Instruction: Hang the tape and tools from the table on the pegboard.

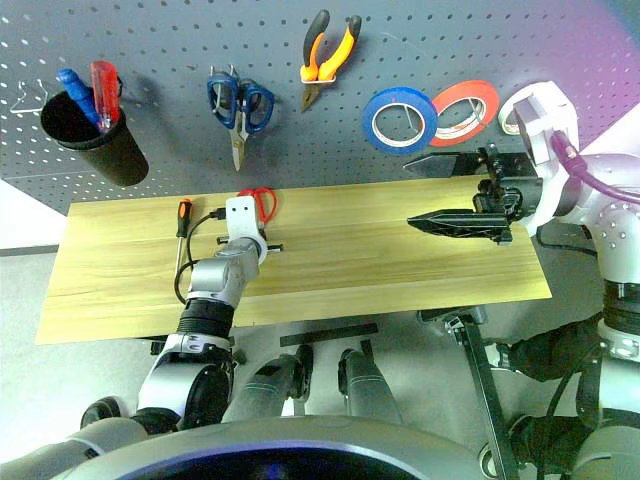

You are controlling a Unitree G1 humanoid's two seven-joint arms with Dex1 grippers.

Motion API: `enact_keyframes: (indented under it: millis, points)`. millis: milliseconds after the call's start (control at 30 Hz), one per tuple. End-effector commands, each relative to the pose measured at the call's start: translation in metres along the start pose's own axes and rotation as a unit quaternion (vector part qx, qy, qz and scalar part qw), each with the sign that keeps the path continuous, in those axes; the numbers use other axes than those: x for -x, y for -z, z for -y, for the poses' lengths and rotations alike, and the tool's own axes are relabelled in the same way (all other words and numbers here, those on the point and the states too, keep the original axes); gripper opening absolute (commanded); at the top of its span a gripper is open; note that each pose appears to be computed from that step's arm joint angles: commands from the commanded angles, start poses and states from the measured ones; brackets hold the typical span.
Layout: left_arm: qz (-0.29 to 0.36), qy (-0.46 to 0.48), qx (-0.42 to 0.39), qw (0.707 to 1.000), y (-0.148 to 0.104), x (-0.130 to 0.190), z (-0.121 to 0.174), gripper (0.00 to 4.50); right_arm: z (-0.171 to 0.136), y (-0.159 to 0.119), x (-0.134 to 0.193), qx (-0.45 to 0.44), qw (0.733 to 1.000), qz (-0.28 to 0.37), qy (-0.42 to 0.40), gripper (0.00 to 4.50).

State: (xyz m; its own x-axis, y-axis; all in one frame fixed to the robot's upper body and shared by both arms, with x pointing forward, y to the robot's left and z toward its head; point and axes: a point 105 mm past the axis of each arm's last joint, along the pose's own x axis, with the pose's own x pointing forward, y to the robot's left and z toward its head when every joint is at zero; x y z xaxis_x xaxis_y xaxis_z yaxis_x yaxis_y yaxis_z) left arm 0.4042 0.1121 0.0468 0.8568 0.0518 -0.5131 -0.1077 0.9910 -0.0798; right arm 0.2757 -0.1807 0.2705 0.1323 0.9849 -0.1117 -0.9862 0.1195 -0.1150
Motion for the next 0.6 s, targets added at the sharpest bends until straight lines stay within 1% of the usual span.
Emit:
enact_keyframes:
  millis: [33,167,367,467,600]
  points:
    - [-0.076,0.013,0.011,0.997,0.044,0.001,0.000,0.26,-0.001,-0.009,0.003,0.025,1.000,-0.001,0.005,4.50]
    - [-0.066,0.016,0.010,0.998,0.043,0.014,-0.001,0.26,0.002,-0.009,0.005,0.025,1.000,0.000,0.009,4.50]
    - [-0.071,-0.006,0.003,0.997,0.050,0.036,-0.014,0.26,0.004,-0.013,0.011,0.023,1.000,0.018,-0.007,4.50]
    - [-0.074,0.023,0.013,0.997,0.049,0.047,-0.012,0.26,0.008,-0.013,0.014,0.017,0.999,0.031,-0.013,4.50]
    - [-0.058,0.010,-0.013,0.998,0.043,0.058,-0.022,0.26,0.009,-0.012,0.018,0.024,0.999,0.038,-0.024,4.50]
